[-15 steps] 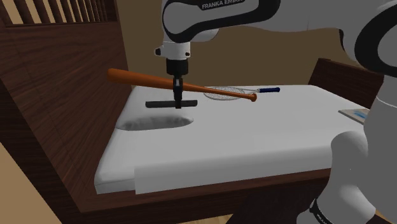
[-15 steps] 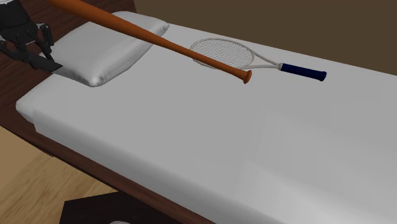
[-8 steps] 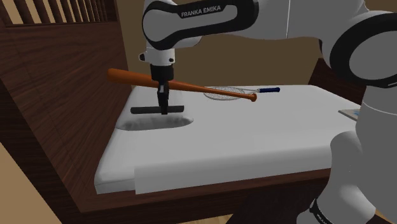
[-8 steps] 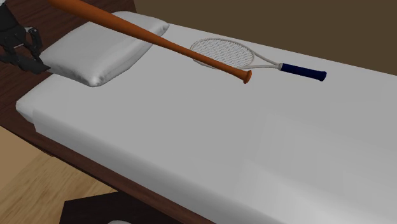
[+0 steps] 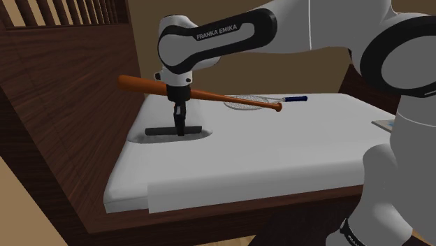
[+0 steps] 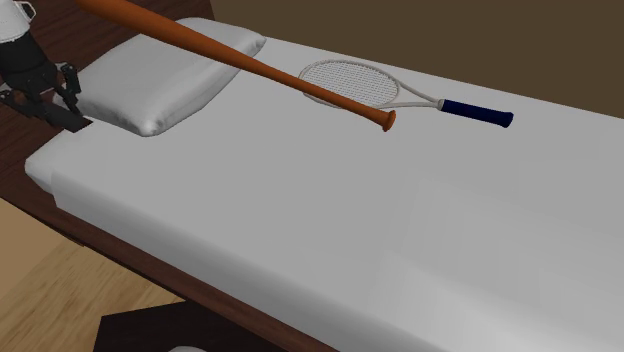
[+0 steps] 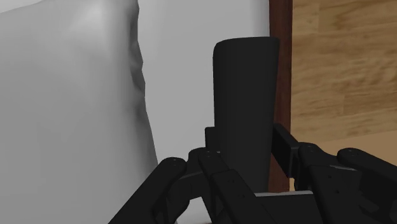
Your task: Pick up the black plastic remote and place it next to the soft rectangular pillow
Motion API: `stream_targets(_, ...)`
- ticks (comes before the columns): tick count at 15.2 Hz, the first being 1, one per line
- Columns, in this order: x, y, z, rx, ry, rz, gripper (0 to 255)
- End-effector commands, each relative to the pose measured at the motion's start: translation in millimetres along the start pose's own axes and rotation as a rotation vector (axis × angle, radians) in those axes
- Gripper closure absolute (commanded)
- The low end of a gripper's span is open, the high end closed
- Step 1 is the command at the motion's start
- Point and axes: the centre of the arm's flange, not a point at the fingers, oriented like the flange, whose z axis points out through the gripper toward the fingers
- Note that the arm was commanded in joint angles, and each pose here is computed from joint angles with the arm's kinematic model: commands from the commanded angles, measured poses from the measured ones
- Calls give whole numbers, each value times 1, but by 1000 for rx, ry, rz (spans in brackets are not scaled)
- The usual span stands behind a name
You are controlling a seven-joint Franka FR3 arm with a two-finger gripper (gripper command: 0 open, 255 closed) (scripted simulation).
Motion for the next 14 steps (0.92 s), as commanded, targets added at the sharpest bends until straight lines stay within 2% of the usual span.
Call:
stream_targets(1,0,1,11,0,0,0,255)
stream_targets(14,1,6,80,0,0,0,255)
